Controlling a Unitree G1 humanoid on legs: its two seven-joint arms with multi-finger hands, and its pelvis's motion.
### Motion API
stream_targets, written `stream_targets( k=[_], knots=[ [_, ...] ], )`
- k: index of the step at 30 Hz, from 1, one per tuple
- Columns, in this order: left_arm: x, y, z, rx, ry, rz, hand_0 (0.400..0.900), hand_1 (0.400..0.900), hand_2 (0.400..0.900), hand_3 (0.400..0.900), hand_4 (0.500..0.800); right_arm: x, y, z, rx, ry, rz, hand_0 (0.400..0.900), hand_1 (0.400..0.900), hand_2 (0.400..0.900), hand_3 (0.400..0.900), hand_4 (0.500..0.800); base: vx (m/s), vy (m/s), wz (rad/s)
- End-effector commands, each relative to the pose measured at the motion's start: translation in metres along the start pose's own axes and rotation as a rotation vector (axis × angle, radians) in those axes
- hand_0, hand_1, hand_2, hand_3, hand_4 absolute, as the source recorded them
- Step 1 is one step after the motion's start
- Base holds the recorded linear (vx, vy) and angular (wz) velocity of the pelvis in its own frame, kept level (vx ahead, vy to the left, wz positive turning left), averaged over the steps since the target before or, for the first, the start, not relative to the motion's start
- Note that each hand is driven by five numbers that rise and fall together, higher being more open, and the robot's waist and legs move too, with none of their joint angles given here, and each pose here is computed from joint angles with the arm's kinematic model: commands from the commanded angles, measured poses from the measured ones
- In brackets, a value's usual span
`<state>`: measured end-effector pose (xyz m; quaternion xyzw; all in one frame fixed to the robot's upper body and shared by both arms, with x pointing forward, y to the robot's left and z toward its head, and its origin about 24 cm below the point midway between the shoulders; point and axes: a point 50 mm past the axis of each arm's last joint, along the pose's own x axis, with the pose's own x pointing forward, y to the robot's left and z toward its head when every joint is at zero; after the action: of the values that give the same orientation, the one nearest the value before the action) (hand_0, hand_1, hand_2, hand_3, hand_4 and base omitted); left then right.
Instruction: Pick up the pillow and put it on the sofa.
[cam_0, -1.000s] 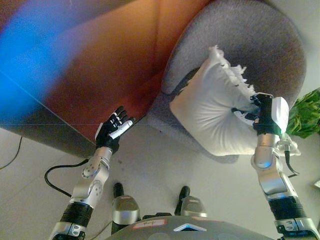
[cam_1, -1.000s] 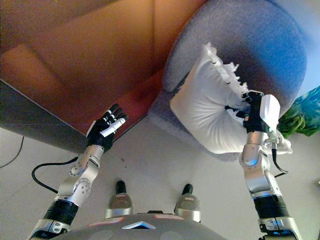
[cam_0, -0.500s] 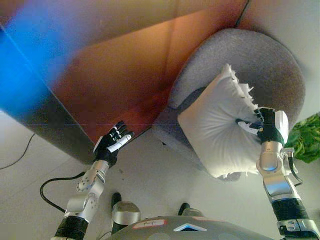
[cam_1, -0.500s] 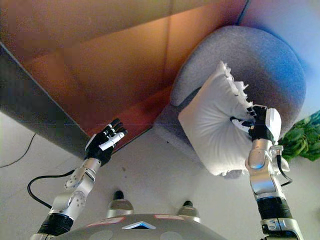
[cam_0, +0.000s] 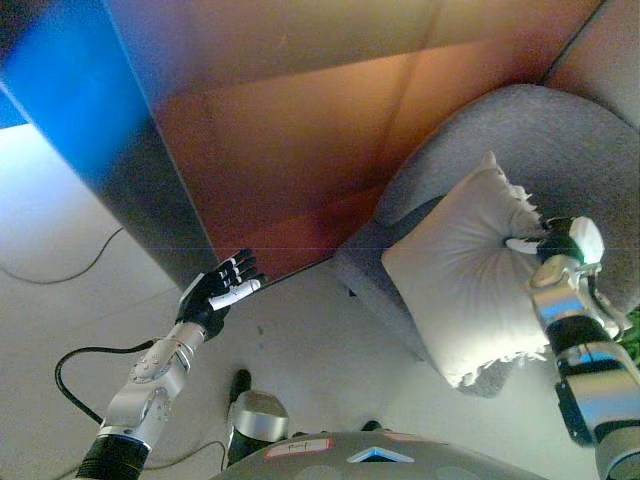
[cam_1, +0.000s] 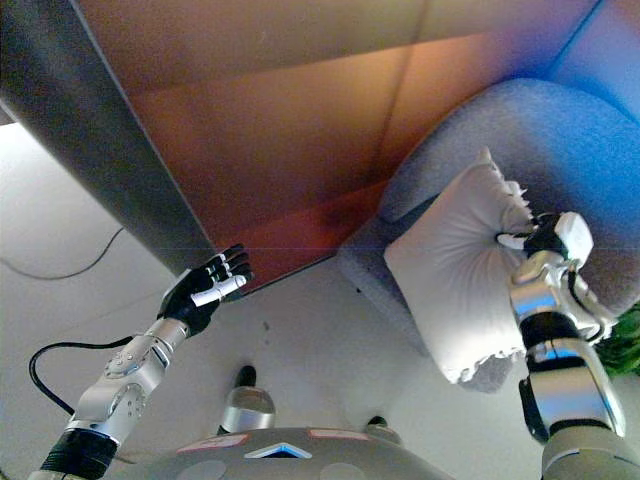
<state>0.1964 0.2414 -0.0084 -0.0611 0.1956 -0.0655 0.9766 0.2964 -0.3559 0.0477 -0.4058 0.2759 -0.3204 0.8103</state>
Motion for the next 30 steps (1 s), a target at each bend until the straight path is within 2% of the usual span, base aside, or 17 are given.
stream_targets(
  k=[1, 6, 11, 13, 18, 25, 28, 30],
  knots=[
    [0.013, -0.030, 0.064, 0.072, -0.246, -0.195, 0.900, 0.900, 0.900, 0.900, 0.800, 0.014, -0.126, 0.086, 0.125, -0.216, -0.461, 0.900, 0.900, 0.900, 0.900, 0.800, 0.000, 0.000, 0.00],
    [0.010, -0.032, 0.057, 0.051, -0.237, -0.200, 0.900, 0.900, 0.900, 0.900, 0.800, 0.009, -0.121, 0.094, 0.229, -0.256, -0.448, 0.900, 0.900, 0.900, 0.900, 0.800, 0.003, 0.045, -0.10],
    [0.010, -0.033, 0.050, 0.028, -0.242, -0.187, 0.900, 0.900, 0.900, 0.900, 0.800, -0.005, -0.106, 0.107, 0.333, -0.422, -0.396, 0.900, 0.900, 0.900, 0.900, 0.800, -0.018, 0.110, -0.28],
    [0.012, -0.035, 0.050, 0.021, -0.252, -0.177, 0.900, 0.900, 0.900, 0.900, 0.800, -0.018, -0.094, 0.115, 0.385, -0.508, -0.349, 0.900, 0.900, 0.900, 0.900, 0.800, -0.097, 0.094, -0.32],
    [0.018, -0.035, 0.049, 0.026, -0.286, -0.141, 0.900, 0.900, 0.900, 0.900, 0.800, -0.045, -0.062, 0.102, 0.570, -0.581, -0.158, 0.900, 0.900, 0.900, 0.900, 0.800, -0.131, 0.062, -0.26],
    [0.024, -0.030, 0.038, 0.051, -0.287, -0.035, 0.900, 0.900, 0.900, 0.900, 0.800, -0.084, -0.011, 0.034, 0.749, -0.505, 0.132, 0.900, 0.900, 0.900, 0.900, 0.800, -0.127, 0.050, -0.25],
    [0.020, -0.022, 0.030, 0.029, -0.271, 0.009, 0.900, 0.900, 0.900, 0.900, 0.800, -0.106, 0.018, 0.001, 0.755, -0.411, 0.283, 0.900, 0.900, 0.900, 0.900, 0.800, -0.103, 0.055, -0.26],
    [0.017, -0.020, 0.028, 0.023, -0.263, 0.016, 0.900, 0.900, 0.900, 0.900, 0.800, -0.113, 0.027, -0.009, 0.756, -0.369, 0.330, 0.900, 0.900, 0.900, 0.900, 0.800, -0.090, 0.035, -0.20]
  ],
)
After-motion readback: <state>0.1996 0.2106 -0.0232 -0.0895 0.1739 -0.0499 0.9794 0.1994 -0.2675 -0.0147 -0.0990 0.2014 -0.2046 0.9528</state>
